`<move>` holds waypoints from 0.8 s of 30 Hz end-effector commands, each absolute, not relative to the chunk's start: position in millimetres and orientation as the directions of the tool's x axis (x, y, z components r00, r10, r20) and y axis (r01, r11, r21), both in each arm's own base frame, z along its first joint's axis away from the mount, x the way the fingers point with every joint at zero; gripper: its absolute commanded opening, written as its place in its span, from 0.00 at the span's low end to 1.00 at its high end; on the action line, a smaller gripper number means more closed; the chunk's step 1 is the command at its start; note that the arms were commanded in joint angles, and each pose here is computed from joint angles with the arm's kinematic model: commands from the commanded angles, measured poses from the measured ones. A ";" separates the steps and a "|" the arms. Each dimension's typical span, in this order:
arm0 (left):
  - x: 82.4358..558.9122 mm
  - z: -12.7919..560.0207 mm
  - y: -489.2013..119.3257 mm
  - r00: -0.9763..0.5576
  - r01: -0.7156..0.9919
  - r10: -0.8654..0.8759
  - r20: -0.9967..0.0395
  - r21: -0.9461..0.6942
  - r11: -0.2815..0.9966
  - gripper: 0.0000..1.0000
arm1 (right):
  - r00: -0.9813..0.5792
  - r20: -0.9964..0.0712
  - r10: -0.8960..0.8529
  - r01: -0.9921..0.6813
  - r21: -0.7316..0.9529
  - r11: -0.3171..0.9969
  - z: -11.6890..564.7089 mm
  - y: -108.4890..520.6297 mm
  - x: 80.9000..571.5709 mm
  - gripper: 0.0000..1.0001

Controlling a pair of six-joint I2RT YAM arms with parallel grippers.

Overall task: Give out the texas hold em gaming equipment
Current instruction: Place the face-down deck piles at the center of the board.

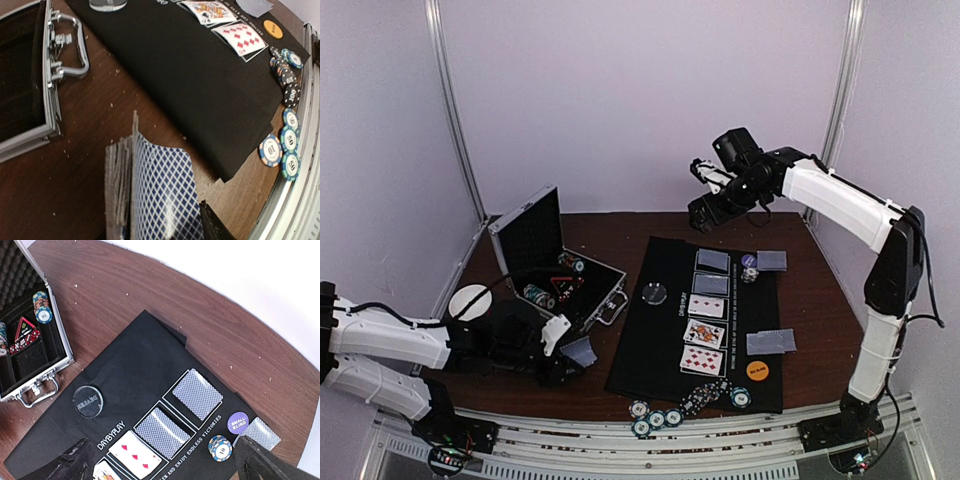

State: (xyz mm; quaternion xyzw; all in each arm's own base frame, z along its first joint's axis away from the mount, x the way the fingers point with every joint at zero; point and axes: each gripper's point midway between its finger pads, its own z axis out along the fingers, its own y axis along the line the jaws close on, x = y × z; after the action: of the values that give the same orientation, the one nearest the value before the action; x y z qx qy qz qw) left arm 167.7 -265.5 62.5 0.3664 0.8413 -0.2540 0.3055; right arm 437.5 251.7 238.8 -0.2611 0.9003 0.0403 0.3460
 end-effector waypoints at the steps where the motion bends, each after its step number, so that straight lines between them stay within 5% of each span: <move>1: 174.1 55.9 -266.0 -0.566 0.732 0.393 -0.725 -0.221 0.645 0.41 | -0.600 -0.670 -0.438 -0.482 -0.134 0.866 257.1 245.3 426.6 1.00; 6: 166.3 34.6 -262.6 -0.591 0.725 0.415 -0.692 -0.229 0.650 0.46 | -0.593 -0.664 -0.455 -0.486 -0.156 0.860 258.3 244.6 419.5 1.00; 24: 159.4 23.9 -244.9 -0.620 0.678 0.390 -0.681 -0.214 0.703 0.86 | -0.563 -0.679 -0.472 -0.533 -0.139 0.835 275.7 263.6 409.3 1.00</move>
State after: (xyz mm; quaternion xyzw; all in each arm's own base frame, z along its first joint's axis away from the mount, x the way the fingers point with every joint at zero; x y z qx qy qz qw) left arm 162.4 -252.3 26.5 0.3108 0.8642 -0.2445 0.3110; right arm 415.4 263.1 257.3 -0.2802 0.8895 0.0383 0.3589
